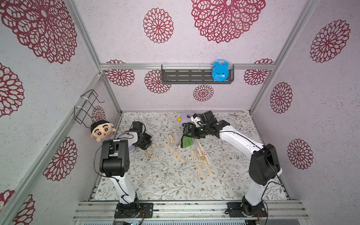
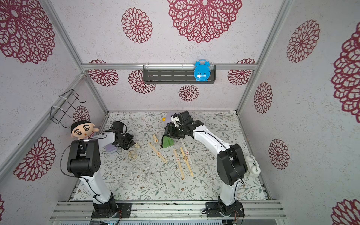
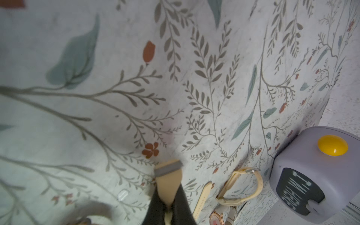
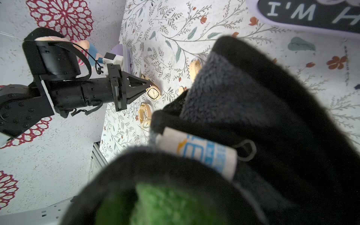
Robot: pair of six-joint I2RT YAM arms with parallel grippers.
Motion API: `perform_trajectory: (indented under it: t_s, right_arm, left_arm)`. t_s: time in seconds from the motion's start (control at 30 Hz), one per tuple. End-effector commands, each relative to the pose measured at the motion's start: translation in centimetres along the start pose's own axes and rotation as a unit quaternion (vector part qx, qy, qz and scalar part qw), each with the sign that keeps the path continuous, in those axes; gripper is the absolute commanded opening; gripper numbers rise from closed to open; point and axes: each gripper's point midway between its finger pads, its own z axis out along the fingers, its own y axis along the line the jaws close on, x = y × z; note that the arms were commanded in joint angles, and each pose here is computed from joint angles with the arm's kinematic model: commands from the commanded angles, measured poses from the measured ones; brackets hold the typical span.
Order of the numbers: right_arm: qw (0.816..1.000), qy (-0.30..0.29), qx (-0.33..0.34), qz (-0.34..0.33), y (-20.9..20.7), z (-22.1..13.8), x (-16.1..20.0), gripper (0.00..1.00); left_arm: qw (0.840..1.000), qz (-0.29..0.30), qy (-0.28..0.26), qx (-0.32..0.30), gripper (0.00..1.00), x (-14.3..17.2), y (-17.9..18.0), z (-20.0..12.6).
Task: Wipe the watch dial
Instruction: Place the watch at the center of the board.
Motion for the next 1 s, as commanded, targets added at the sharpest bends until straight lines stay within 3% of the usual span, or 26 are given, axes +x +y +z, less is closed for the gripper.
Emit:
perform_trajectory:
  t_s: [0.0, 0.13, 0.23, 0.53, 0.7, 0.97]
  right_arm:
    - [0.999, -0.022, -0.020, -0.025, 1.6, -1.9, -1.4, 0.00]
    - [0.999, -0.022, -0.020, -0.023, 1.6, -2.1, -1.3, 0.00]
    - [0.999, -0.023, -0.019, -0.022, 1.6, -2.2, -1.2, 0.00]
    - [0.999, -0.025, -0.020, -0.022, 1.8, -2.7, -1.1, 0.00]
    - [0.999, -0.028, -0.019, -0.020, 1.7, -2.8, -0.9, 0.00]
    - [0.999, -0.027, -0.018, -0.022, 1.5, -2.8, -0.7, 0.00]
  left_arm:
    - [1.000, 0.013, -0.010, -0.022, 0.08, -0.8, 1.4, 0.2]
    - [0.999, 0.016, -0.013, -0.028, 0.19, -1.1, 2.0, -0.1]
    - [0.999, 0.018, -0.021, -0.030, 0.36, -1.4, 2.1, -0.7]
    - [0.999, 0.012, -0.043, 0.006, 0.99, -1.4, -0.2, -3.1]
    - [0.998, 0.029, -0.061, 0.010, 0.97, -0.7, -2.1, -4.8]
    - [0.994, 0.053, -0.080, -0.043, 0.97, 0.4, -2.1, -5.9]
